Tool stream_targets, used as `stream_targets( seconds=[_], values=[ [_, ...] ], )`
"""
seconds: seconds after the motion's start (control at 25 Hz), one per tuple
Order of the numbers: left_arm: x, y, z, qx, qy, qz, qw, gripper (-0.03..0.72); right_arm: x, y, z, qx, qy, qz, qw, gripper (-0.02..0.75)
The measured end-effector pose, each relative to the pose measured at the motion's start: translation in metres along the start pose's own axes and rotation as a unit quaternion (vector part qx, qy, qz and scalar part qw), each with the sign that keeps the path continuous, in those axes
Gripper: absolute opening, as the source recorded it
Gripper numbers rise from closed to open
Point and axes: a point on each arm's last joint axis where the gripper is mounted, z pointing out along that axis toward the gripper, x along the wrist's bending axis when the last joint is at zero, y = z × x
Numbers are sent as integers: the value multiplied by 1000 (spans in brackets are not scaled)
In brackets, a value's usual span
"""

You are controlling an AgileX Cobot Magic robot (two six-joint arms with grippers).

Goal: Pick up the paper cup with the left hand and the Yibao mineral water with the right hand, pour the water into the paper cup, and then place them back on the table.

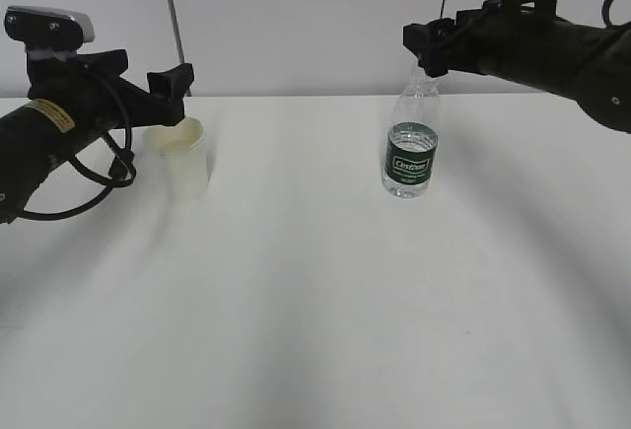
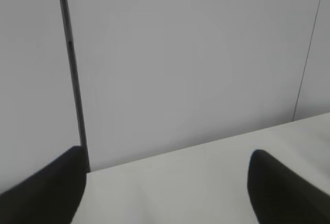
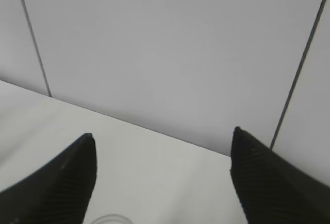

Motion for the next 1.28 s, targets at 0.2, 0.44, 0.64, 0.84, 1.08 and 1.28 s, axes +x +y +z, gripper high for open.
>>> stream_targets(
  seconds=[0.2,0.44,0.64,0.84,1.08,1.28],
  values=[
    [4,18,-3,-12,21,-9,1000,577,-8,12,5,25,-28,9,999,594],
    [14,45,9,22,46,-3,999,571,-17,27,9,59,-66,24,996,594],
    [19,57,18,55,58,-3,997,565,-32,56,10,112,-132,35,984,593],
    [23,60,19,117,77,-13,990,559,-45,86,2,162,-193,49,966,592],
    [24,92,4,133,92,-21,987,559,-52,117,-12,208,-244,82,944,590],
    [24,118,-11,177,105,-23,978,543,-48,128,-27,285,-243,111,920,587]
  ],
)
